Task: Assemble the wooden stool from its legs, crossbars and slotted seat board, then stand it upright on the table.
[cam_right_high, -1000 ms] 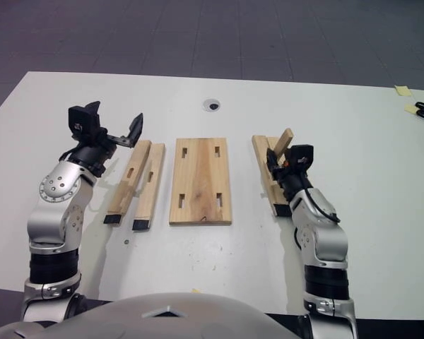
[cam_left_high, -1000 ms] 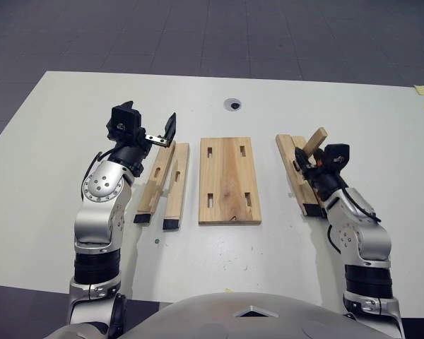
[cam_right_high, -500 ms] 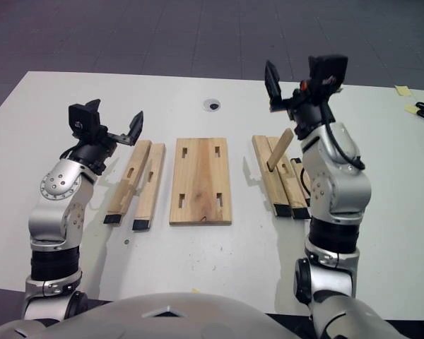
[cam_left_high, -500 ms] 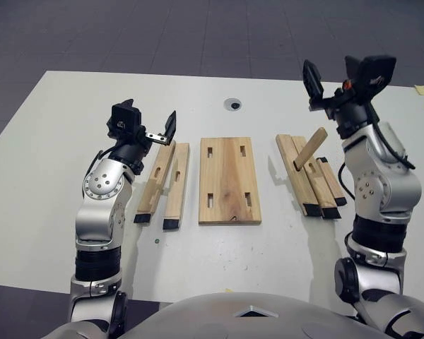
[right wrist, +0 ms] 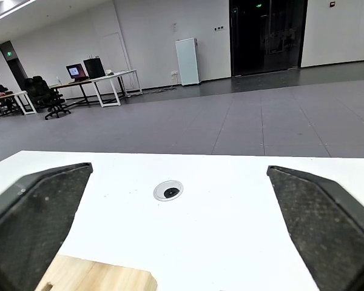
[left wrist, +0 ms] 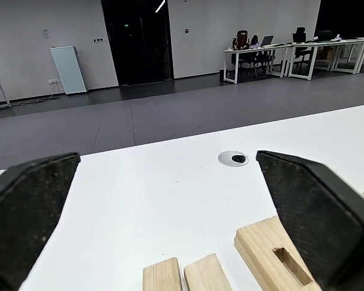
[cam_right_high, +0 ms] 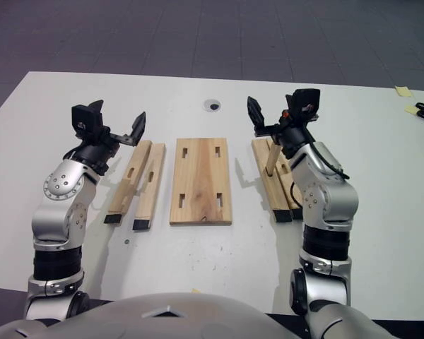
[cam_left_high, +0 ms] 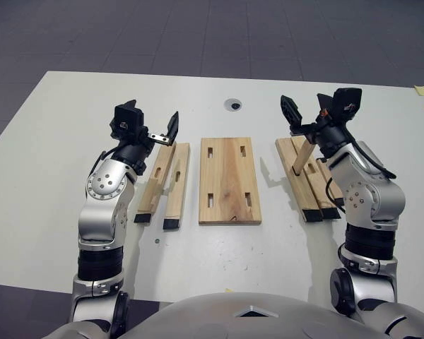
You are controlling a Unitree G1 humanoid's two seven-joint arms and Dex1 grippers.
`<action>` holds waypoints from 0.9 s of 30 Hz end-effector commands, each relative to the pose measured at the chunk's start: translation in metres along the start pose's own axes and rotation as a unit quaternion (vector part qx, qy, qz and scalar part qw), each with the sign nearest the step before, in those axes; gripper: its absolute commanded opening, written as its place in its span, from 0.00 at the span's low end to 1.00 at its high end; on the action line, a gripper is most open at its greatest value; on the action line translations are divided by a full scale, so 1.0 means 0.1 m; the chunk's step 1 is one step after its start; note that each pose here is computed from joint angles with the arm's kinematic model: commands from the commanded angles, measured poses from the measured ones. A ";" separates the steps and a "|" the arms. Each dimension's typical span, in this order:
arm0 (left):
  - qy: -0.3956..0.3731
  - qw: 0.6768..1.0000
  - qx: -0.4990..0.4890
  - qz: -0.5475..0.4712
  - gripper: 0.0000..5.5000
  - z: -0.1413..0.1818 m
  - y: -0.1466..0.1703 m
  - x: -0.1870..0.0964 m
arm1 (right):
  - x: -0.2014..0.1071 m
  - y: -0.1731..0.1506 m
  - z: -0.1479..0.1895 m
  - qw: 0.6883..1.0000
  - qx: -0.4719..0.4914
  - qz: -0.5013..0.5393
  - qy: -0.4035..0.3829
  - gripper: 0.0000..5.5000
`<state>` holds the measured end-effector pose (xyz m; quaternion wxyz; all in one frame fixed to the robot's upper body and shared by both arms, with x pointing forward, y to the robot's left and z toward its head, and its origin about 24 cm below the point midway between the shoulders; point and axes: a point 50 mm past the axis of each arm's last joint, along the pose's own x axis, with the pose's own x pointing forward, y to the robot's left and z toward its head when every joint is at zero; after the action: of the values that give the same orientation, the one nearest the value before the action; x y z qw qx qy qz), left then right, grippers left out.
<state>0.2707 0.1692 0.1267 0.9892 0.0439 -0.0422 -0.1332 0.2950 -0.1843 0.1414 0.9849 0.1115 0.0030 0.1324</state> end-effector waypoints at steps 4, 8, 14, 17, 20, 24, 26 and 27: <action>0.001 1.000 0.001 -0.005 0.98 0.00 -0.03 0.00 | 0.08 -0.02 0.37 0.998 0.010 -0.010 -0.069 0.97; 0.001 1.000 0.000 -0.005 0.98 0.00 -0.02 0.00 | 0.08 0.00 0.69 0.993 0.006 -0.005 -0.120 0.97; 0.002 1.000 0.000 -0.004 0.98 -0.01 -0.03 -0.01 | 0.03 -0.06 0.52 0.997 -0.011 -0.009 -0.078 0.97; 0.001 1.000 0.000 -0.003 0.98 0.00 -0.03 0.00 | -0.03 -0.09 0.27 0.999 -0.012 -0.014 -0.032 0.97; 0.002 1.000 0.001 -0.004 0.98 0.00 -0.03 0.00 | -0.10 -0.12 0.03 0.999 -0.019 -0.018 0.018 0.97; 0.003 1.000 0.001 -0.005 0.98 -0.01 -0.03 -0.01 | -0.14 -0.11 -0.12 0.998 -0.033 -0.016 0.047 0.97; 0.003 1.000 0.001 -0.006 0.98 -0.01 -0.03 0.00 | -0.12 -0.10 -0.07 0.999 -0.032 -0.016 0.032 0.97; 0.004 1.000 0.001 -0.007 0.98 -0.01 -0.03 0.00 | -0.11 -0.10 -0.04 0.999 -0.035 -0.016 0.026 0.97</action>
<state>0.2702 0.1677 0.1263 0.9888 0.0434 -0.0416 -0.1363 0.2871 -0.1948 0.1422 0.9895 0.0731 0.0067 0.1243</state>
